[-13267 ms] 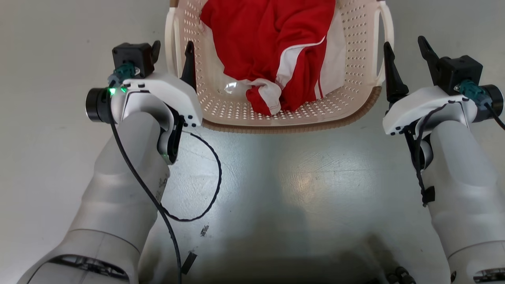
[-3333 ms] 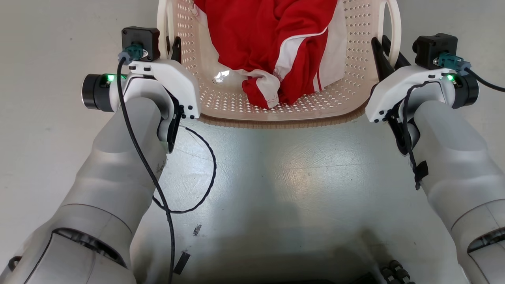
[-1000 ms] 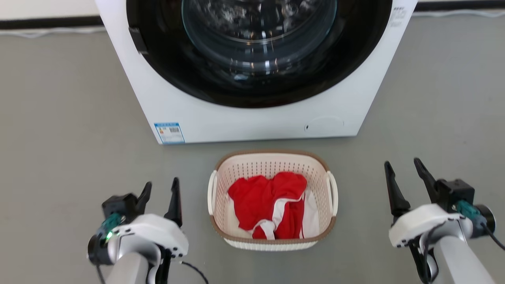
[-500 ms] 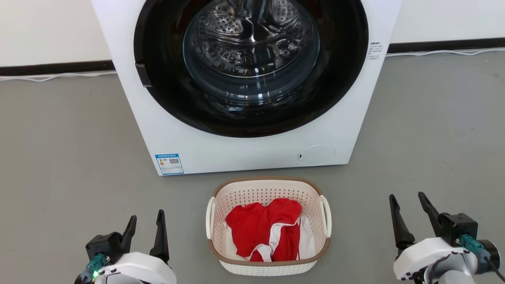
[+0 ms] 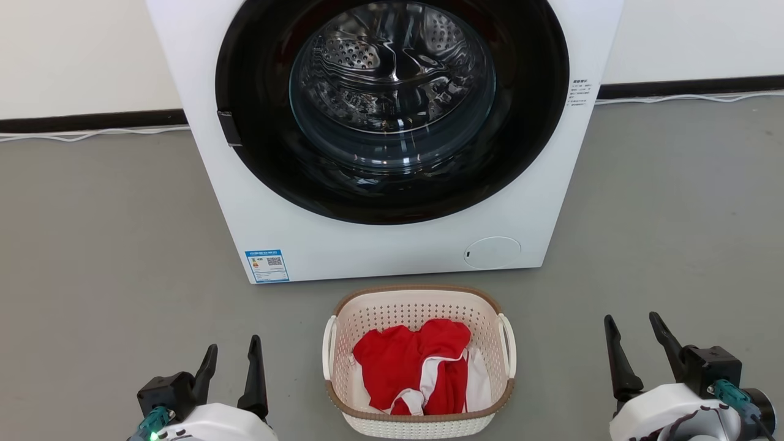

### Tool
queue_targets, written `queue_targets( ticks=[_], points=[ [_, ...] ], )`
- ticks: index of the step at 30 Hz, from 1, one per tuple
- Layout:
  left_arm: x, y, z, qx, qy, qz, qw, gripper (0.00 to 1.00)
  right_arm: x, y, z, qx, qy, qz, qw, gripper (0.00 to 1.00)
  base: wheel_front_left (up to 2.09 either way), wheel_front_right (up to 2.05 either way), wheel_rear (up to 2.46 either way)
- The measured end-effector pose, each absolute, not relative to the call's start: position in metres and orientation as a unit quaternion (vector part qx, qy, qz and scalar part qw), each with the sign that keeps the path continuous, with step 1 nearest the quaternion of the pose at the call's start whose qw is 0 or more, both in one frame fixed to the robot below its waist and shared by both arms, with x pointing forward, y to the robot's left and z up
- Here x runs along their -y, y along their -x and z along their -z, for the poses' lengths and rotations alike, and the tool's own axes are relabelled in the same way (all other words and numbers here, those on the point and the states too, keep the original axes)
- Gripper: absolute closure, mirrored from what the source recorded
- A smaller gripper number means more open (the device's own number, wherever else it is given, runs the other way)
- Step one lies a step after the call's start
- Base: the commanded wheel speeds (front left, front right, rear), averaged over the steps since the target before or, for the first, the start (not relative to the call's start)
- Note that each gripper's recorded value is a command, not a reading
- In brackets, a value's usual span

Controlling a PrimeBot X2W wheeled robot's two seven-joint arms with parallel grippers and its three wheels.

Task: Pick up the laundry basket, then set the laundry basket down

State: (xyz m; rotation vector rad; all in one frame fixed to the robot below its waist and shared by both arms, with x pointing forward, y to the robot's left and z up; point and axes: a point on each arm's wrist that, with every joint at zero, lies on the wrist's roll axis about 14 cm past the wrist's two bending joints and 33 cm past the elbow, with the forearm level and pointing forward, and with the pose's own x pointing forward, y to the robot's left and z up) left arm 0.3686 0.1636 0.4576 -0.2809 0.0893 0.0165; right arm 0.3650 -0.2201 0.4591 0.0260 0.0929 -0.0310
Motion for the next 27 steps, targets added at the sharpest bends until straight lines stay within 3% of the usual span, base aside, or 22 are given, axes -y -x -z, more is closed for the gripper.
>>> queue_targets(
  ticks=[19, 20, 27],
  points=[
    [-0.168, -0.362, -0.455, -0.047, 0.147, -0.019, 0.988, 0.0, 0.212, -0.363, -0.46, -0.044, -0.012, 0.008, 0.999, 0.0, 0.0, 0.0, 0.0],
    [-0.168, -0.361, -0.453, -0.052, 0.148, -0.02, 0.987, 1.0, 0.212, -0.362, -0.458, -0.048, -0.013, 0.008, 0.999, 1.0, 0.0, 0.0, 0.0],
    [-0.169, -0.341, -0.421, -0.103, 0.161, -0.034, 0.981, 1.0, 0.209, -0.343, -0.424, -0.102, -0.04, 0.017, 0.994, 1.0, 0.0, 0.0, 0.0]
  ],
)
